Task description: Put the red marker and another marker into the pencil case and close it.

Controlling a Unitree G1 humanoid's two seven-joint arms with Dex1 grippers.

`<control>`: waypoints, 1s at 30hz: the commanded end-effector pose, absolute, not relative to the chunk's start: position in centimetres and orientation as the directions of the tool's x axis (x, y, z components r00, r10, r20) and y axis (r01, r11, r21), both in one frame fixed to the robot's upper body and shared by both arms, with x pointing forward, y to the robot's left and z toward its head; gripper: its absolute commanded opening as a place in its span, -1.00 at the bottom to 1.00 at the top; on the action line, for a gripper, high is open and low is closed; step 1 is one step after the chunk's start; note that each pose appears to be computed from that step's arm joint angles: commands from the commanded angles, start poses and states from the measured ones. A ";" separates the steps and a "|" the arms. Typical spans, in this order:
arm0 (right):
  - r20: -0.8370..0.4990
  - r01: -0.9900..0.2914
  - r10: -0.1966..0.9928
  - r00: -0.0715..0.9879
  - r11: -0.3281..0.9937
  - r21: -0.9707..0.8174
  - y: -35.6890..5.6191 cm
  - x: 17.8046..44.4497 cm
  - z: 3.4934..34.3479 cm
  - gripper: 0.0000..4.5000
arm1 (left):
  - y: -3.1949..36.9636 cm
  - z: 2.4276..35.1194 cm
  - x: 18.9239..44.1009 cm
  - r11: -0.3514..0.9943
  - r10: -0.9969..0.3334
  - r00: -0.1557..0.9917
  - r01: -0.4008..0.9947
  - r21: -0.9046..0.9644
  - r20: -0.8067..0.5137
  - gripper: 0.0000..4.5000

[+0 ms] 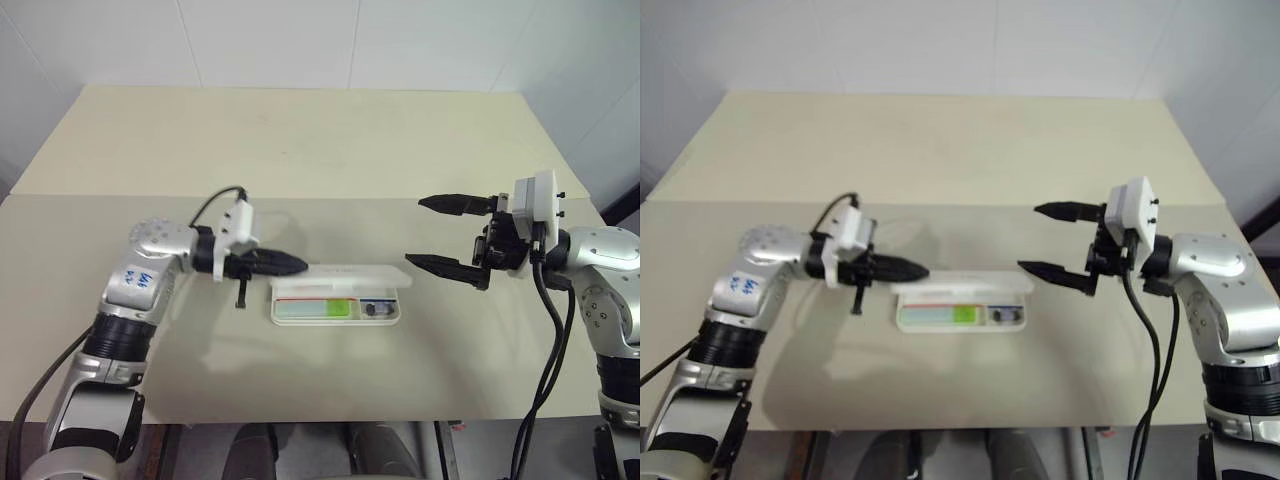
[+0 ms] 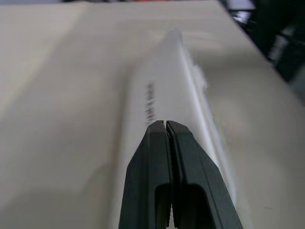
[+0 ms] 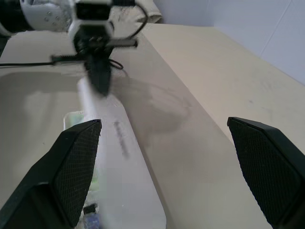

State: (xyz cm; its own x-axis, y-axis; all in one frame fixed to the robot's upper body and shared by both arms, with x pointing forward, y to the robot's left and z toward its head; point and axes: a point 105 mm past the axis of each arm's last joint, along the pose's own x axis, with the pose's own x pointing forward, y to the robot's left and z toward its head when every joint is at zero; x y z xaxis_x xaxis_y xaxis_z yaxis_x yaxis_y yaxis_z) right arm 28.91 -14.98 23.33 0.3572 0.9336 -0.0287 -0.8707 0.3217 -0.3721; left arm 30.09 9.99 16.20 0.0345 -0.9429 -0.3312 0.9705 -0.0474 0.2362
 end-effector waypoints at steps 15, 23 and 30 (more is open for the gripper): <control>0.024 -0.856 0.936 0.352 0.332 -0.397 -13.8 27.7 23.6 1.00 | 7.5 12.5 30.6 0.022 -0.903 0.119 0.972 0.234 -0.412 -0.98; 0.058 -0.840 0.904 0.423 0.415 -0.348 -16.1 28.8 23.0 1.00 | 12.0 19.8 30.5 0.186 -0.955 0.249 0.927 0.327 -0.162 -0.98; 0.034 -0.810 0.868 0.495 0.475 -0.343 -18.6 29.8 21.6 1.00 | 18.5 21.2 29.5 0.424 -0.875 0.475 0.844 0.328 -0.094 -0.16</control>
State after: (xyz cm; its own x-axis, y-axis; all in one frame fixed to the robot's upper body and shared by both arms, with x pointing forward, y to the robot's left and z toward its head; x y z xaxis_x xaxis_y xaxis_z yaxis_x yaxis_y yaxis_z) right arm 30.00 -17.92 20.68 0.4875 0.8729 0.0195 -0.8313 0.4709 -0.2953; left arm 29.78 17.81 19.71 0.4369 -0.8882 -0.1424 0.8777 0.3864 0.2834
